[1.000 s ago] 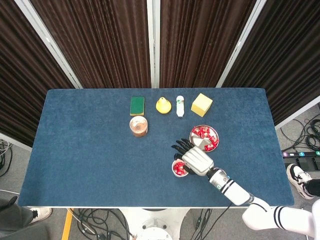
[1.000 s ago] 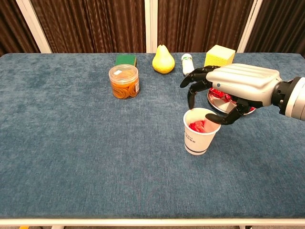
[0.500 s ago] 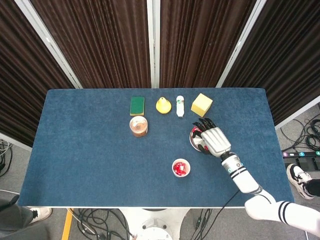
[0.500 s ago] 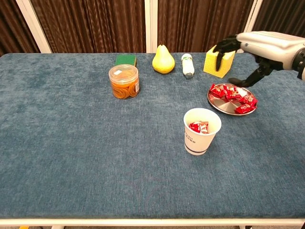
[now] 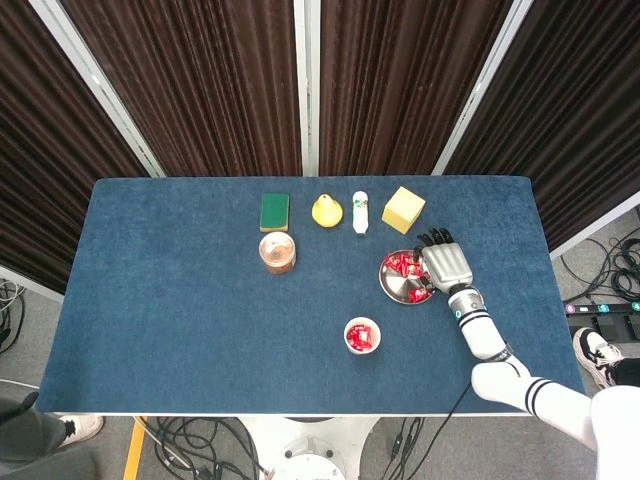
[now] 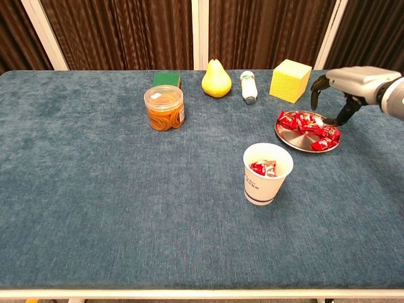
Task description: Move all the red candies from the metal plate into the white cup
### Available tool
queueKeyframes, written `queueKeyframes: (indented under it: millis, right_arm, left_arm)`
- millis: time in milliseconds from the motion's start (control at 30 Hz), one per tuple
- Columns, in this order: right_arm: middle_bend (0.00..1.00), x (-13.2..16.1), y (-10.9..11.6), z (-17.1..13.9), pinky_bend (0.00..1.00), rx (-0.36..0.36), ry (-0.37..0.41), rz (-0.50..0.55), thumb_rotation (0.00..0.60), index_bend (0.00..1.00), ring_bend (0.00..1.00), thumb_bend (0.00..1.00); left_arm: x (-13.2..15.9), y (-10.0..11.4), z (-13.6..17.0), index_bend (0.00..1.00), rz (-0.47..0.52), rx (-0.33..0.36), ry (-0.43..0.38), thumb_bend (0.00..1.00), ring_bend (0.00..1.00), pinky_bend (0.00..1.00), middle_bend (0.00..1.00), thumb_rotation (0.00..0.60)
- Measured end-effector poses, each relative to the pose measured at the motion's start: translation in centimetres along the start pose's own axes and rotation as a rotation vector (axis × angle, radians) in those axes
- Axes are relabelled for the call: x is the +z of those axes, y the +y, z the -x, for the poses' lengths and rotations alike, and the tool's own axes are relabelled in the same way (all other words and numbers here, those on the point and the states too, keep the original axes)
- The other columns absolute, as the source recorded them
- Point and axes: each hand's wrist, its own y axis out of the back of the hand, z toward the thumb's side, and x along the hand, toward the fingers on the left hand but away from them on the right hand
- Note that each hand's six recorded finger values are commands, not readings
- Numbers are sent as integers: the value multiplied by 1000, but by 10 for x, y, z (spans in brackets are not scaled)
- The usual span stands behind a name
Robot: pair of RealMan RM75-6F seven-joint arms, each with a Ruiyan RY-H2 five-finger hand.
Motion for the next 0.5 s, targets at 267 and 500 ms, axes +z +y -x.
queueKeyframes:
  millis: [267, 500]
  right_arm:
    - [123, 6, -12, 15, 0, 21, -19, -22, 600, 414, 0, 277]
    - [123, 9, -18, 23, 0, 34, -28, -30, 600, 414, 0, 277]
  left_arm:
    - [-1, -1, 1, 176, 0, -4, 4, 69, 84, 147, 110, 600]
    - [-3, -1, 1, 176, 5, -5, 8, 70, 84, 147, 110, 600]
